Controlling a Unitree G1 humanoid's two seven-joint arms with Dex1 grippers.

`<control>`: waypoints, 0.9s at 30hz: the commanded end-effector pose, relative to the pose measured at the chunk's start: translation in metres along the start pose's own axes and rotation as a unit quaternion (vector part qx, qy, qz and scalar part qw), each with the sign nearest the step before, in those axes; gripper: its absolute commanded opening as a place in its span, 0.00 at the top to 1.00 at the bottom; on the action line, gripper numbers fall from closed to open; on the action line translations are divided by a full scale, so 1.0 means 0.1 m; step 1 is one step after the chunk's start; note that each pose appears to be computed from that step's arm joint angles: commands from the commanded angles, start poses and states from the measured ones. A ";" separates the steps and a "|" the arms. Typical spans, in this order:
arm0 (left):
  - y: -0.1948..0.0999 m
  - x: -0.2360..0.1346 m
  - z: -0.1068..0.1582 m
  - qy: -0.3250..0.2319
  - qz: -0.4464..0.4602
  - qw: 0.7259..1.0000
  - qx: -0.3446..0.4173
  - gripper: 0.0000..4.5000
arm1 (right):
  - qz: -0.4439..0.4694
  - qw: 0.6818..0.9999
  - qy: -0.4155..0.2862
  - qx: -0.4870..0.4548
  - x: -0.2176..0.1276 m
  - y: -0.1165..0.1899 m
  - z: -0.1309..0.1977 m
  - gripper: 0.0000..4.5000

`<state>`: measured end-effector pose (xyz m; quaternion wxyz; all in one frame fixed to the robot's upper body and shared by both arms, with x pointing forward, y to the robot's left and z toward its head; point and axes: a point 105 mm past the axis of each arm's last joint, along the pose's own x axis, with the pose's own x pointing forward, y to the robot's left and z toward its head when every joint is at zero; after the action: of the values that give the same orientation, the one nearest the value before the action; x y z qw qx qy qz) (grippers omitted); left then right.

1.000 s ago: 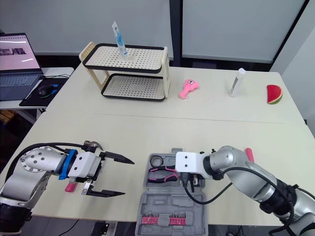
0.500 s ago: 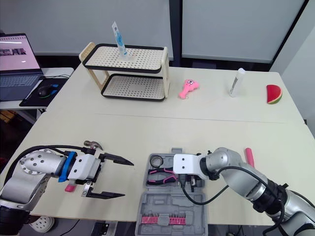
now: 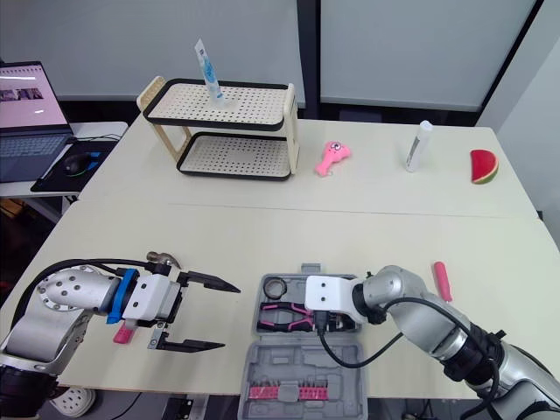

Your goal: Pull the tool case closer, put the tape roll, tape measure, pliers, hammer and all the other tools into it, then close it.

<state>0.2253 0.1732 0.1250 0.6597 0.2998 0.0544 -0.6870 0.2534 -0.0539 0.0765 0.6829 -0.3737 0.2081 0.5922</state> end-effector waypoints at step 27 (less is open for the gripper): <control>-0.01 -0.04 -0.05 0.000 0.029 1.000 0.001 0.00 | -0.017 0.999 -0.048 0.015 0.44 -0.06 -0.06 1.00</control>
<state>0.2248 0.1767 0.1180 0.6741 0.2947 0.0554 -0.6750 0.2720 -0.0246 0.0511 0.7163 -0.3263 0.1666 0.5938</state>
